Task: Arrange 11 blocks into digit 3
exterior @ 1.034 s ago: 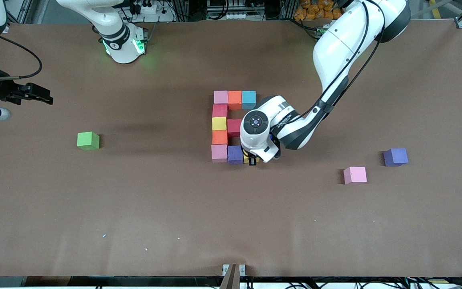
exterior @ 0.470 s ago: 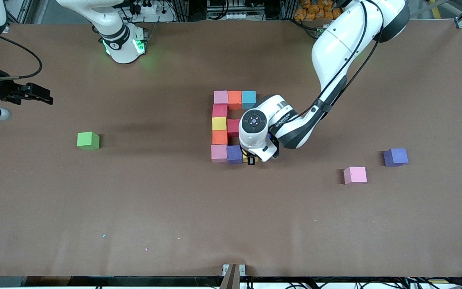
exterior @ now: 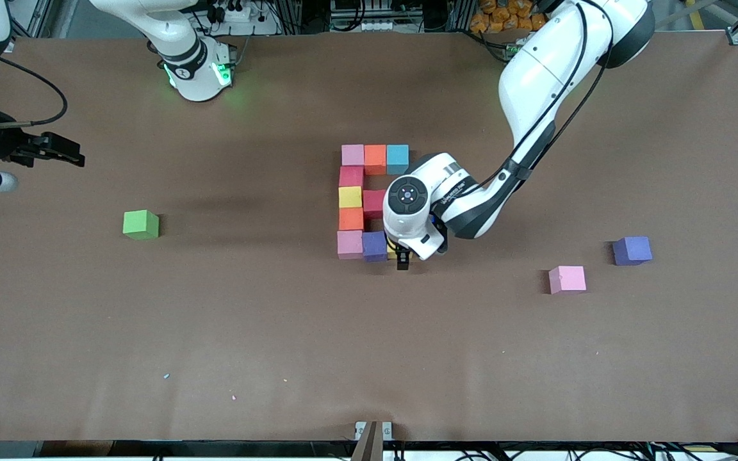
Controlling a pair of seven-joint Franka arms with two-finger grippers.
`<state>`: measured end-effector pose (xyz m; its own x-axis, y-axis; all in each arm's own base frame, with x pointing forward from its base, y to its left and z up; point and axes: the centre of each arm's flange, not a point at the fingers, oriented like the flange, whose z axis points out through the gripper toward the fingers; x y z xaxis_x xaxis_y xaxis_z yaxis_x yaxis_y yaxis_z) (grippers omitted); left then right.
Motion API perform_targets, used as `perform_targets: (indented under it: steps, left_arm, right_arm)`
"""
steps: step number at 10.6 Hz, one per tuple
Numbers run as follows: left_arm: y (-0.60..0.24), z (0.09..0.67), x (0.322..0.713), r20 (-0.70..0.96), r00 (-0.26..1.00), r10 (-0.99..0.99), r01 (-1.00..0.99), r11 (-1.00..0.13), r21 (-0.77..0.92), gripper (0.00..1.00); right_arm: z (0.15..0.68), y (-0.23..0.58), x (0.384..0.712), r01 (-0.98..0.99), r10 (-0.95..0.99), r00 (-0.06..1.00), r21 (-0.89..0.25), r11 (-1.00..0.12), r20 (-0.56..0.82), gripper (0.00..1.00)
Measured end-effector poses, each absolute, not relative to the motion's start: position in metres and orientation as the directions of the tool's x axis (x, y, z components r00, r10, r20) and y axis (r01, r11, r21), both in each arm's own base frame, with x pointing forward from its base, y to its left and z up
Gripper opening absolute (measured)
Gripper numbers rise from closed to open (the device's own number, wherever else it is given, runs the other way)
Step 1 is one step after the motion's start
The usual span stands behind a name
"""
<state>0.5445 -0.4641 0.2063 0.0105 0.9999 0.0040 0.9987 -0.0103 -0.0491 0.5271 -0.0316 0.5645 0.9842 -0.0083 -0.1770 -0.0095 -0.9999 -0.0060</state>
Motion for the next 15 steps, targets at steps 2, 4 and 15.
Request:
perform_targets:
  steps: [2, 4, 15]
  left_arm:
    - [-0.465, 0.220, 0.551, -0.010, 0.005, 1.000, 1.000, -0.005, -0.028, 1.00]
    - [-0.465, 0.245, 0.554, -0.002, 0.004, 1.000, 1.000, -0.004, -0.012, 1.00]
    - [-0.438, 0.399, 0.553, 0.053, 0.168, 0.984, 0.984, -0.171, 0.056, 1.00]
  right_arm:
    - [0.564, -0.032, 0.527, -0.009, -0.008, 0.984, -0.006, -1.000, -0.177, 1.00]
    - [0.564, -0.032, 0.527, -0.009, -0.008, 0.984, -0.006, -1.000, -0.177, 1.00]
    - [0.564, -0.031, 0.527, -0.009, -0.008, 0.984, -0.006, -1.000, -0.178, 1.00]
